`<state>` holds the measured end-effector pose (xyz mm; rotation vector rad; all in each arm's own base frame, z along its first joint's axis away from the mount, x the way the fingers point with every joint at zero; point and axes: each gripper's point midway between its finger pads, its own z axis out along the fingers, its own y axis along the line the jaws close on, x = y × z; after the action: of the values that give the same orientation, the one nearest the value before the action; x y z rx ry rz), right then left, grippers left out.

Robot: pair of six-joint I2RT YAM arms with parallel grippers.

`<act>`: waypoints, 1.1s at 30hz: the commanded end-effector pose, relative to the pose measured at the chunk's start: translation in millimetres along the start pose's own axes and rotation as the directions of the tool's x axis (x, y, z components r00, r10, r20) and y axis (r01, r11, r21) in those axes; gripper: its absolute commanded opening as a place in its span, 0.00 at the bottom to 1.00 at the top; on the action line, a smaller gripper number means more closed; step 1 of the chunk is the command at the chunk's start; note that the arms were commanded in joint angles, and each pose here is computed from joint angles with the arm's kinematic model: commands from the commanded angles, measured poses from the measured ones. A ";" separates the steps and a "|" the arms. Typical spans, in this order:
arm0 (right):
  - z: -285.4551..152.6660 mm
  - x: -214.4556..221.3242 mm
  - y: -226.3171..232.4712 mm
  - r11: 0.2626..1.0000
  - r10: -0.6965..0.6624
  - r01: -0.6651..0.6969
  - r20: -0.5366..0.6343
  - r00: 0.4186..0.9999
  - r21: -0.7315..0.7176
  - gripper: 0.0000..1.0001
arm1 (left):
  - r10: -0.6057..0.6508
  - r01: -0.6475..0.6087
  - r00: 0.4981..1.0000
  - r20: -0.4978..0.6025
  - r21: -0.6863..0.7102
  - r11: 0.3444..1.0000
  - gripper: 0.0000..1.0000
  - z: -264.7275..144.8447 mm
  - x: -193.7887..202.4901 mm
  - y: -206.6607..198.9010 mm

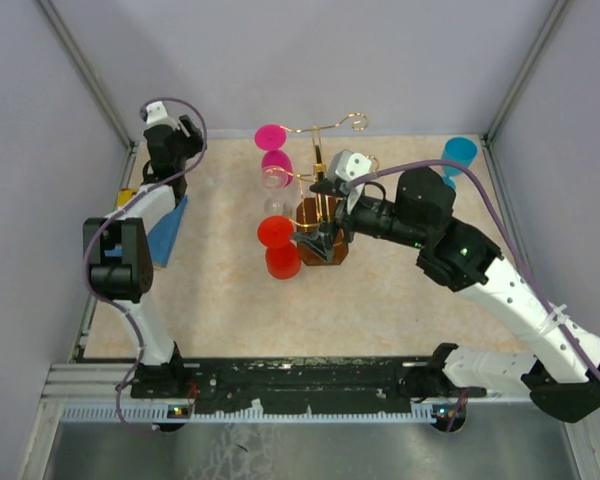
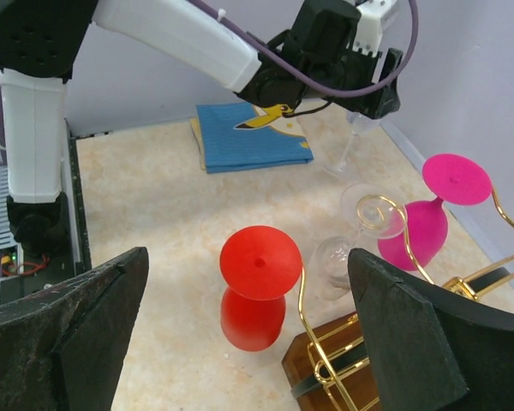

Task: Take the wine glass off the wine glass rack

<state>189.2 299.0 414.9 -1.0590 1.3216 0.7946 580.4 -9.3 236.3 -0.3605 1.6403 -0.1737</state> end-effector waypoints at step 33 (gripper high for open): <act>21.5 30.2 -113.5 0.966 0.203 -0.204 0.019 0.979 0.156 0.99 | 0.274 -0.202 0.891 0.361 -0.226 0.953 0.65 67.2 13.8 23.4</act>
<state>303.1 274.2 368.7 -0.8151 1.5894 0.8119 642.6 13.5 179.2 -0.2899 1.3845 0.2317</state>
